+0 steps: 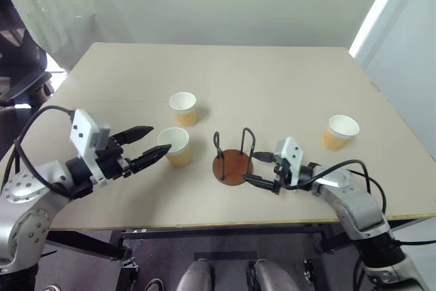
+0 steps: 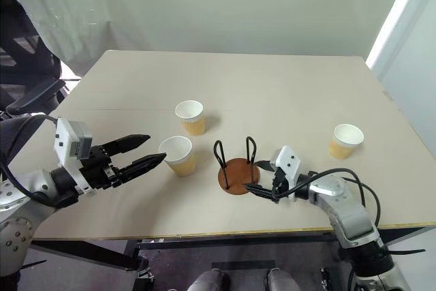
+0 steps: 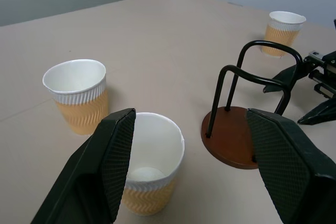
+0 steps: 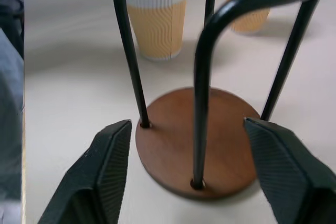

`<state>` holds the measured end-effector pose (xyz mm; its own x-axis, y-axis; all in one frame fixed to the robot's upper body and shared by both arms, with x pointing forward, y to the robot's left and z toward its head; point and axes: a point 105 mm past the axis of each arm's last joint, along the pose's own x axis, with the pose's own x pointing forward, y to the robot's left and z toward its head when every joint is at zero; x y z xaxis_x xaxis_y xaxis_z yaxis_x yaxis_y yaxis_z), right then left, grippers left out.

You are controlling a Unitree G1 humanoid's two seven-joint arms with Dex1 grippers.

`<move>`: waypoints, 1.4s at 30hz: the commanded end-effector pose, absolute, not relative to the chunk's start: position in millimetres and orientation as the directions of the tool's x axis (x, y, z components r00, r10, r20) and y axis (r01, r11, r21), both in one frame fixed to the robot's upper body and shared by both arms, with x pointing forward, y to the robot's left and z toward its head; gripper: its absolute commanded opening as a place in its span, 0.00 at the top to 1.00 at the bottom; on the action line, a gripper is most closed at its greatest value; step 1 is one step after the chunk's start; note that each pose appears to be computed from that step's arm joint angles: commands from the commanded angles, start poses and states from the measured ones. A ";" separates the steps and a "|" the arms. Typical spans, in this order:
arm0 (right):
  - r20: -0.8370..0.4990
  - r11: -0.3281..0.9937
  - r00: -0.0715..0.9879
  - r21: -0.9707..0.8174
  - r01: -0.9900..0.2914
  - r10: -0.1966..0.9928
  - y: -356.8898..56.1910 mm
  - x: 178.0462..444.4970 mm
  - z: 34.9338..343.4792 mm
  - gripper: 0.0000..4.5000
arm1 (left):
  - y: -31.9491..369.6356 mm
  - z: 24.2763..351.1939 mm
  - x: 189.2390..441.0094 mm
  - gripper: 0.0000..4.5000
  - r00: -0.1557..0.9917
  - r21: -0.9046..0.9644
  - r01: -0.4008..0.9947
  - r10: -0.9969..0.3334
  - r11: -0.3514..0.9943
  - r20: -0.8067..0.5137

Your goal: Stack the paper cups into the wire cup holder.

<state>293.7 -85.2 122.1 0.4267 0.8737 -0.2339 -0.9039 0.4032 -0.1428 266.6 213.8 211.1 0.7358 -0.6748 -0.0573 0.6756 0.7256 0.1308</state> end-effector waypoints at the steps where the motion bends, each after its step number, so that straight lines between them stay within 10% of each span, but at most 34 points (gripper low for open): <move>1: -0.247 0.367 0.409 -0.202 -0.908 0.878 -102.7 289.9 142.5 0.22 | 212.5 218.5 267.8 0.20 0.727 0.160 0.681 -0.686 0.714 -0.034; 10: -0.424 0.292 0.385 -0.269 -0.918 0.820 -154.3 272.8 175.7 0.22 | 211.0 220.5 273.9 0.20 0.709 0.166 0.699 -0.705 0.696 -0.027; 20: -0.440 0.337 0.612 -0.556 -0.760 0.657 -203.1 313.6 241.1 0.22 | 203.2 224.2 280.7 0.20 0.678 0.172 0.725 -0.735 0.666 -0.015; 42: -0.599 0.346 0.633 -0.532 -0.772 0.490 -260.1 359.7 199.5 0.22 | 206.3 218.6 271.3 0.20 0.705 0.162 0.702 -0.709 0.693 -0.023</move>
